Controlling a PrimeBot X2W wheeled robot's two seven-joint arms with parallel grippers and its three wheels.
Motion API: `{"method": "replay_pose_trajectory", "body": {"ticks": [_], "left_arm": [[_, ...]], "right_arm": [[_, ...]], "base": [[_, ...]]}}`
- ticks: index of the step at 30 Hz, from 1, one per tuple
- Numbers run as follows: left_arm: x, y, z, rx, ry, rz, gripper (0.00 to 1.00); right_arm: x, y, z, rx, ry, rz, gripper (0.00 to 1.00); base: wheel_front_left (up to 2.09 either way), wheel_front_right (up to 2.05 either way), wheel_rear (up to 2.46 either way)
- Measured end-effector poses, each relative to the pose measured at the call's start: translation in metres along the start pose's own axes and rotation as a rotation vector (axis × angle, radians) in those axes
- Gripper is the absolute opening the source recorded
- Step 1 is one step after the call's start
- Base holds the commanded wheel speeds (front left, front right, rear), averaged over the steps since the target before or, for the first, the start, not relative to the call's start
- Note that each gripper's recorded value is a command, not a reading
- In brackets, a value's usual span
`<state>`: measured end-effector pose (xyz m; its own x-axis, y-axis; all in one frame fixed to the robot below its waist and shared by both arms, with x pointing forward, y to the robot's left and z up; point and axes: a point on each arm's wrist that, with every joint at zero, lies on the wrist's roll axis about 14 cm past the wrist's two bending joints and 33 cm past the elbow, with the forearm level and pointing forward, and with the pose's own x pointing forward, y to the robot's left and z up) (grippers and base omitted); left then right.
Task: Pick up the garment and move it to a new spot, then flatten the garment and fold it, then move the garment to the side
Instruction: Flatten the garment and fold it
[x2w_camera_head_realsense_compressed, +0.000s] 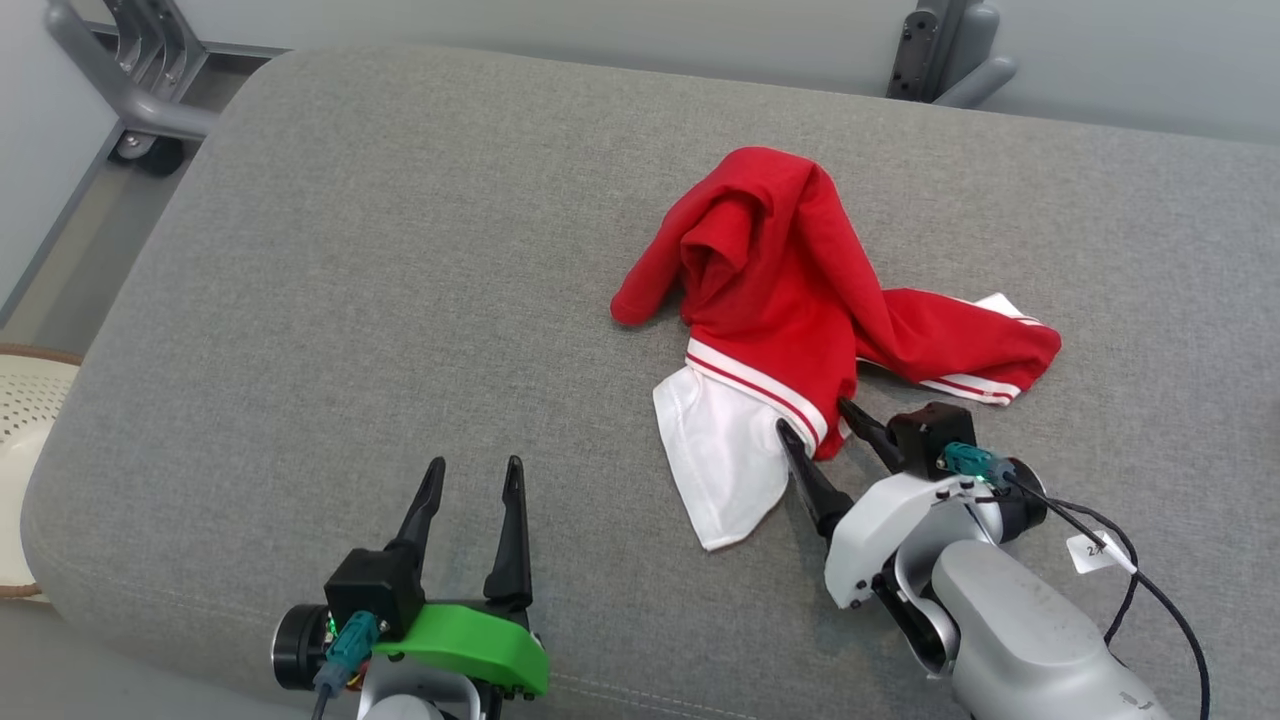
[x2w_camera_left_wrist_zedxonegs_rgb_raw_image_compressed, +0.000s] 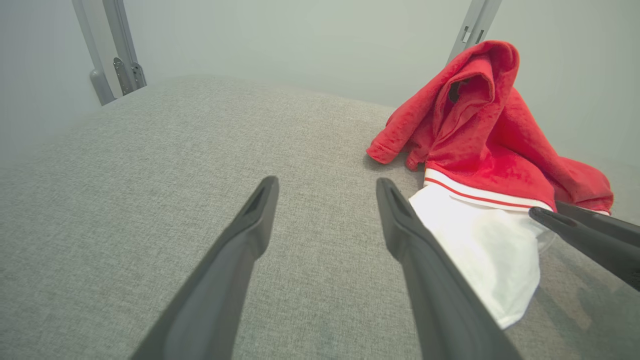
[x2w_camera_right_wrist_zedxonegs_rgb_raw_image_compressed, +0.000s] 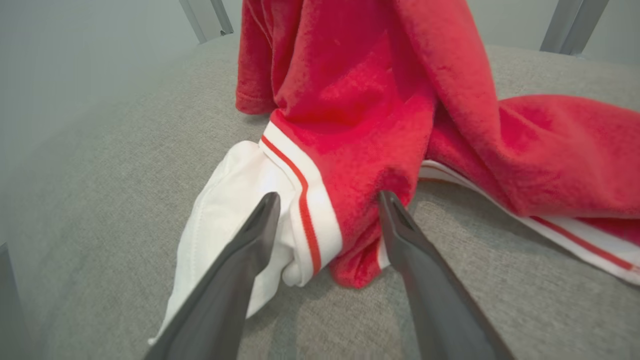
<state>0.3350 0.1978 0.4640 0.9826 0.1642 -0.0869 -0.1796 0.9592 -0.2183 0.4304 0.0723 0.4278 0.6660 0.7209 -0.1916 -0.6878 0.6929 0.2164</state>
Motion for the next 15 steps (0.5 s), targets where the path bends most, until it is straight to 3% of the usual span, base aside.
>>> {"method": "replay_pose_trajectory", "body": {"ticks": [4, 5, 6, 7, 8, 11, 15], "left_arm": [[-0.001, 0.003, -0.001, 0.002, 0.004, 0.012, 1.0], [-0.001, 0.005, -0.001, 0.002, 0.004, 0.016, 1.0], [-0.001, 0.006, -0.001, 0.002, 0.004, 0.021, 1.0], [-0.002, 0.007, -0.001, 0.002, 0.003, 0.024, 1.0], [-0.002, 0.008, 0.0, 0.003, 0.002, 0.028, 1.0], [-0.001, 0.009, 0.001, 0.002, -0.003, 0.032, 1.0], [0.001, 0.005, 0.004, -0.001, -0.012, 0.022, 1.0]], "right_arm": [[0.003, -0.002, -0.017, 0.02, 0.053, -0.018, 1.0], [0.004, -0.003, -0.019, 0.009, 0.064, -0.019, 0.81], [0.005, -0.004, -0.019, 0.004, 0.068, -0.022, 0.33], [0.006, -0.004, -0.019, 0.005, 0.07, -0.025, 0.13], [0.007, -0.005, -0.02, 0.004, 0.073, -0.027, 0.0], [0.004, -0.012, -0.018, -0.017, 0.072, -0.041, 0.0], [-0.006, -0.047, -0.002, -0.073, 0.041, -0.106, 0.0]], "base": [[0.0, 0.0, 0.0], [0.0, 0.0, 0.0], [0.0, 0.0, 0.0], [0.0, 0.0, 0.0], [0.0, 0.0, 0.0], [0.0, 0.0, 0.0], [0.0, 0.0, 0.0]]}}
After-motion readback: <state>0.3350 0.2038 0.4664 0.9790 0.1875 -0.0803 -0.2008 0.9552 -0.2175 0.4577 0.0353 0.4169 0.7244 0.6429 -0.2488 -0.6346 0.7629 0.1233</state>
